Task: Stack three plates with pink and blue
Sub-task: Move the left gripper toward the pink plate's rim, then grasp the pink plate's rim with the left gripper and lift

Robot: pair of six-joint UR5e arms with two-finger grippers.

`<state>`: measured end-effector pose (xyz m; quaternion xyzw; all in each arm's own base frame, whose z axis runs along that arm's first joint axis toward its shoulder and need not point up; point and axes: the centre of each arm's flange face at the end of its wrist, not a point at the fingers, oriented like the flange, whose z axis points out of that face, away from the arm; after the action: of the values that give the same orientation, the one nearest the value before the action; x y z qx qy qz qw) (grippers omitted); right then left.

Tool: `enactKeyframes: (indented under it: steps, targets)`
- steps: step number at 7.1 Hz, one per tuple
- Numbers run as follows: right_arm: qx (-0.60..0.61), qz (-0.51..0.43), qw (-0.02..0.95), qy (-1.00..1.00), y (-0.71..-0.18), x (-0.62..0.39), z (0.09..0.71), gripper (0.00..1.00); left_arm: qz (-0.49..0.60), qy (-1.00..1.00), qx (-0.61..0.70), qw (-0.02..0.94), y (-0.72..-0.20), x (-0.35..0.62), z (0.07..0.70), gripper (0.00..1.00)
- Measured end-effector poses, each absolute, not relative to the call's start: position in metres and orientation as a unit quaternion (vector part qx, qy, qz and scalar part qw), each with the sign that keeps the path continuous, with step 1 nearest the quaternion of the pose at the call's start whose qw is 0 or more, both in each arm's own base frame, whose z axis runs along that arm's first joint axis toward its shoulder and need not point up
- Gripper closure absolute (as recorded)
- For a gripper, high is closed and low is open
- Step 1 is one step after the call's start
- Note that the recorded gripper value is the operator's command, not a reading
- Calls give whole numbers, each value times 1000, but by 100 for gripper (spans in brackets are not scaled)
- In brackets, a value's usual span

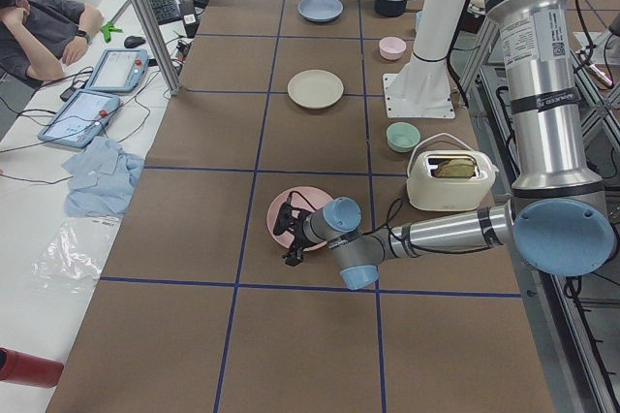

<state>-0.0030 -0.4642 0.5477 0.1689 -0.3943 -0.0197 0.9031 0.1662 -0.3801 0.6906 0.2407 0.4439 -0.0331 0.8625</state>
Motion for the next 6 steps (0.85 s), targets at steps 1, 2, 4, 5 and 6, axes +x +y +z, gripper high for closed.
enactKeyframes:
  steps: [1, 2, 4, 5, 6]
  targets:
    - [169, -20, 903, -394, -464, -3, 548, 0, -31, 445, 237, 863, -378, 170, 691, 84]
    - [169, -20, 903, -394, -464, -3, 548, 0, -28, 446, 235, 863, -377, 173, 692, 96]
    - [169, -20, 903, -394, -464, -3, 548, 0, -26, 447, 236, 862, -377, 174, 690, 100]
    - [169, -20, 903, -394, -464, -3, 548, 0, -24, 451, 240, 859, -378, 175, 684, 100]
    - [169, -20, 903, -394, -464, -3, 548, 0, -21, 460, 248, 852, -380, 177, 669, 100]
